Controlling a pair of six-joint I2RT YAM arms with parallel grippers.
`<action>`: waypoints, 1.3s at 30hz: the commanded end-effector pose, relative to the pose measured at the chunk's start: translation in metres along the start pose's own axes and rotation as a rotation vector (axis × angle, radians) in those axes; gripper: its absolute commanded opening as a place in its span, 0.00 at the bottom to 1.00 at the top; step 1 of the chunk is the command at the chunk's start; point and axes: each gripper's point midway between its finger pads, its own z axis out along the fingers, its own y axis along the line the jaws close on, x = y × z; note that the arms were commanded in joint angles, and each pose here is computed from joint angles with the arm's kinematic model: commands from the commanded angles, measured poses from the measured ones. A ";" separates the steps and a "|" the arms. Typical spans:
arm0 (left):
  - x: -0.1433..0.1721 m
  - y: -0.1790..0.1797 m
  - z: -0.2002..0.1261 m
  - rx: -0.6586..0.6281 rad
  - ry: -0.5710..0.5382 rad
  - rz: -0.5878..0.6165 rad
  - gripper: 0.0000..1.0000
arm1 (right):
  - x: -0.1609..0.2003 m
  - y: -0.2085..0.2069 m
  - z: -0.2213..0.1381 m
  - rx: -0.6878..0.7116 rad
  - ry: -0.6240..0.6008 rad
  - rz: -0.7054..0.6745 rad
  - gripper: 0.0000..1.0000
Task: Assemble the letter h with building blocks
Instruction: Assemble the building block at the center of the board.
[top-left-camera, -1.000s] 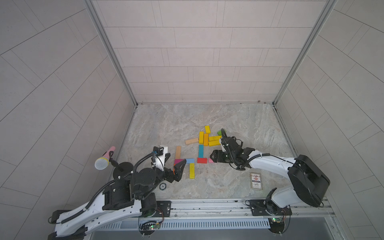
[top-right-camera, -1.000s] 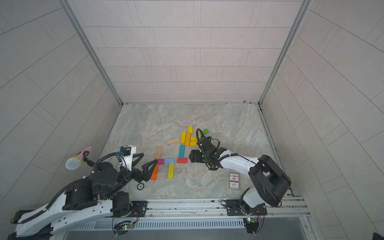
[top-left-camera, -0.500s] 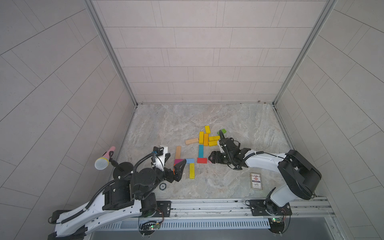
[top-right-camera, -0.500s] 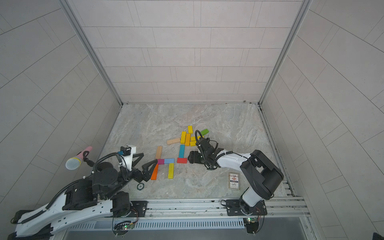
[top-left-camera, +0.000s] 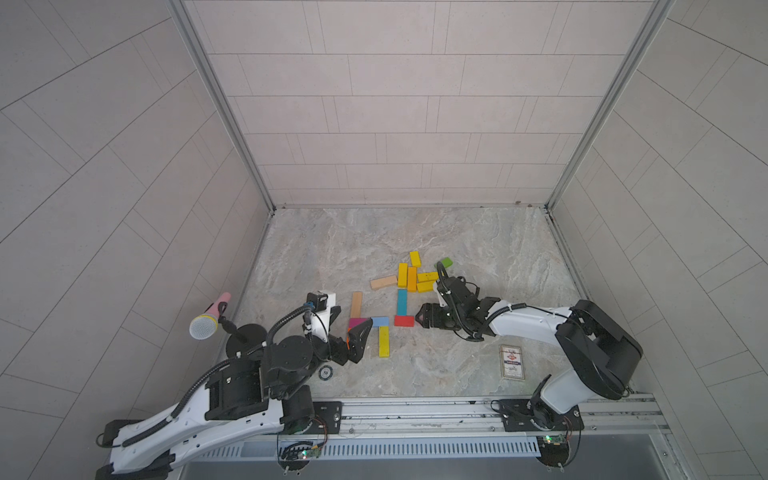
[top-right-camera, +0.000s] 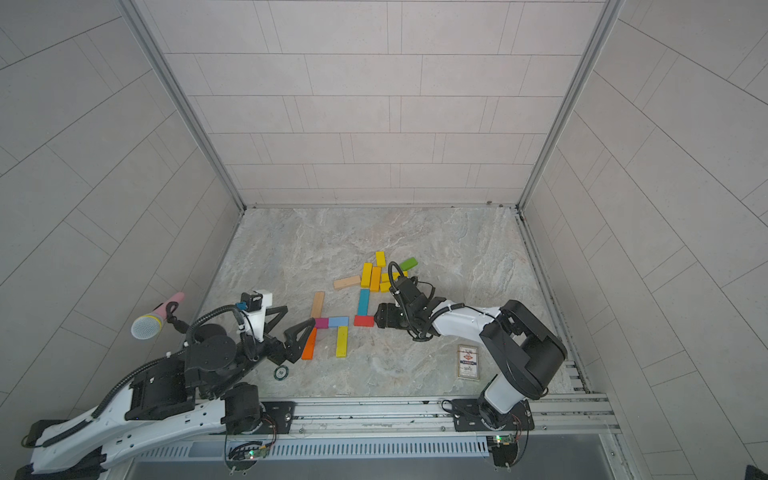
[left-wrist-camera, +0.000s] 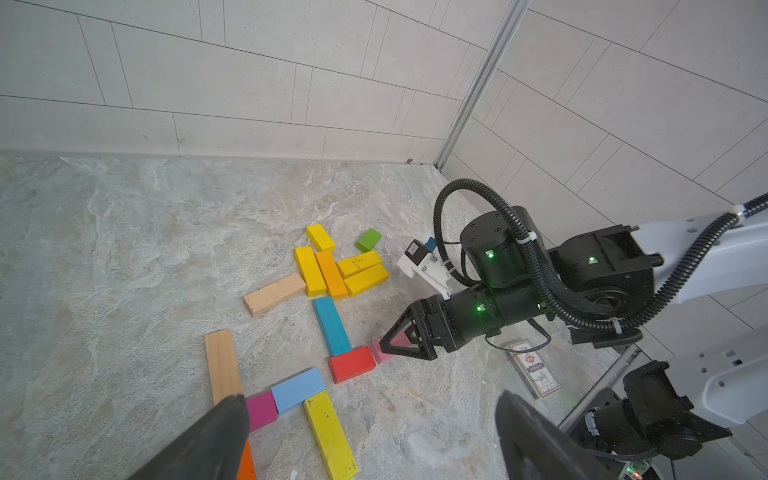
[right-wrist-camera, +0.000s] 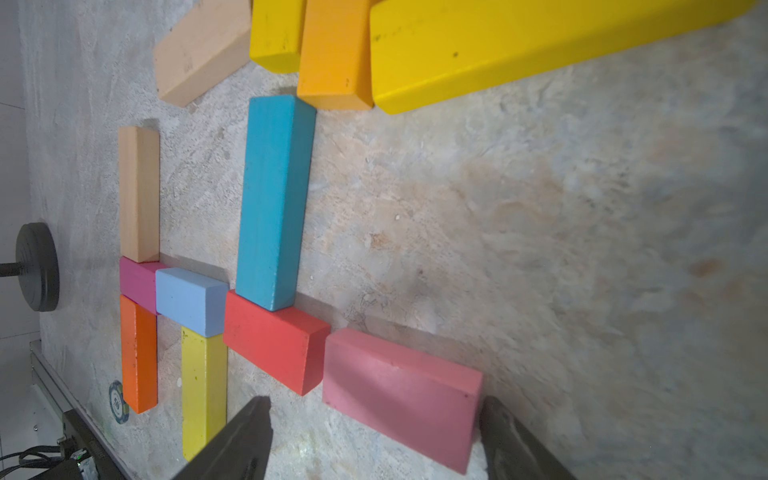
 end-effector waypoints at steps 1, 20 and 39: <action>-0.006 0.000 -0.001 -0.005 -0.016 -0.005 1.00 | 0.002 0.000 0.002 0.013 0.004 0.008 0.80; -0.005 0.001 -0.001 -0.008 -0.015 -0.003 1.00 | 0.002 0.009 0.005 0.007 0.005 0.008 0.80; -0.004 0.000 0.000 -0.008 -0.013 -0.002 1.00 | 0.003 0.012 0.005 -0.003 -0.004 0.029 0.81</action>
